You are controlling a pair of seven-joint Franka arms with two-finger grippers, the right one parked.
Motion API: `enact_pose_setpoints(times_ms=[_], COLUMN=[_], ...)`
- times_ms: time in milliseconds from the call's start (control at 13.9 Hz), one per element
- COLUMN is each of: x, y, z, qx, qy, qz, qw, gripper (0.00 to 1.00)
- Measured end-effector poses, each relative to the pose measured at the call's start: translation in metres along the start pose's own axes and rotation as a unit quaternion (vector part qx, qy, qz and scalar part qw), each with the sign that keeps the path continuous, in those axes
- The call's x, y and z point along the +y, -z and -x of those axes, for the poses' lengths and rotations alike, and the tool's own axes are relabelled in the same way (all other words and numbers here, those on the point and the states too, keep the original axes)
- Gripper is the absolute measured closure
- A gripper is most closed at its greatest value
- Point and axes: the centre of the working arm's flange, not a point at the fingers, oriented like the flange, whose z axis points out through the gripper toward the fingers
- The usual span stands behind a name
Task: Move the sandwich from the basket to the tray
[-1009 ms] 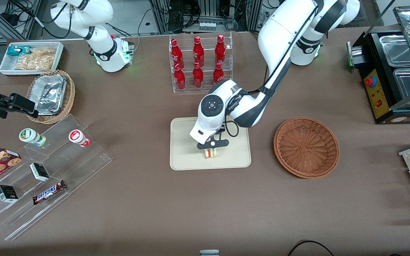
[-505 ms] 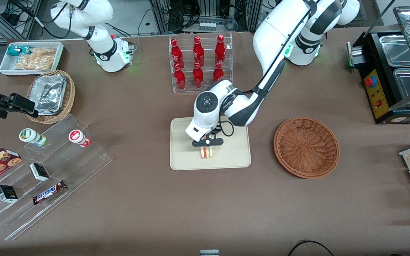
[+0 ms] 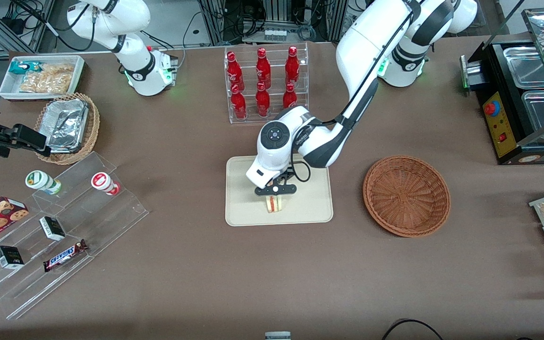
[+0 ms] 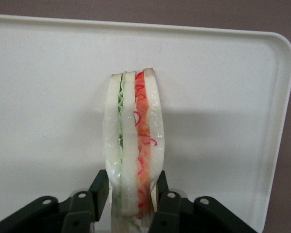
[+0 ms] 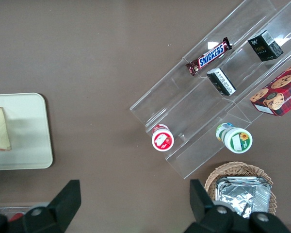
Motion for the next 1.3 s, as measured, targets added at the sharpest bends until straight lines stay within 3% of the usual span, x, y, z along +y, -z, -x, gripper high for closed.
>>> enact_pose_setpoints(times_ms=[360, 649, 865, 1081, 1297], x=[-0.003, -0.040, -0.080, -0.125, -0.176], y=[0.085, 0.144, 0.165, 0.179, 0.188], z=[0.001, -0.016, -0.040, -0.074, -0.096], qx=[0.010, 0.017, 0.012, 0.013, -0.004], qy=[0.005, 0.038, 0.074, 0.113, 0.093], qz=[-0.010, -0.043, -0.072, -0.073, -0.084], qw=[0.9999, 0.9982, 0.9945, 0.9909, 0.9921], gripper=[0.00, 0.00, 0.00, 0.00, 0.00])
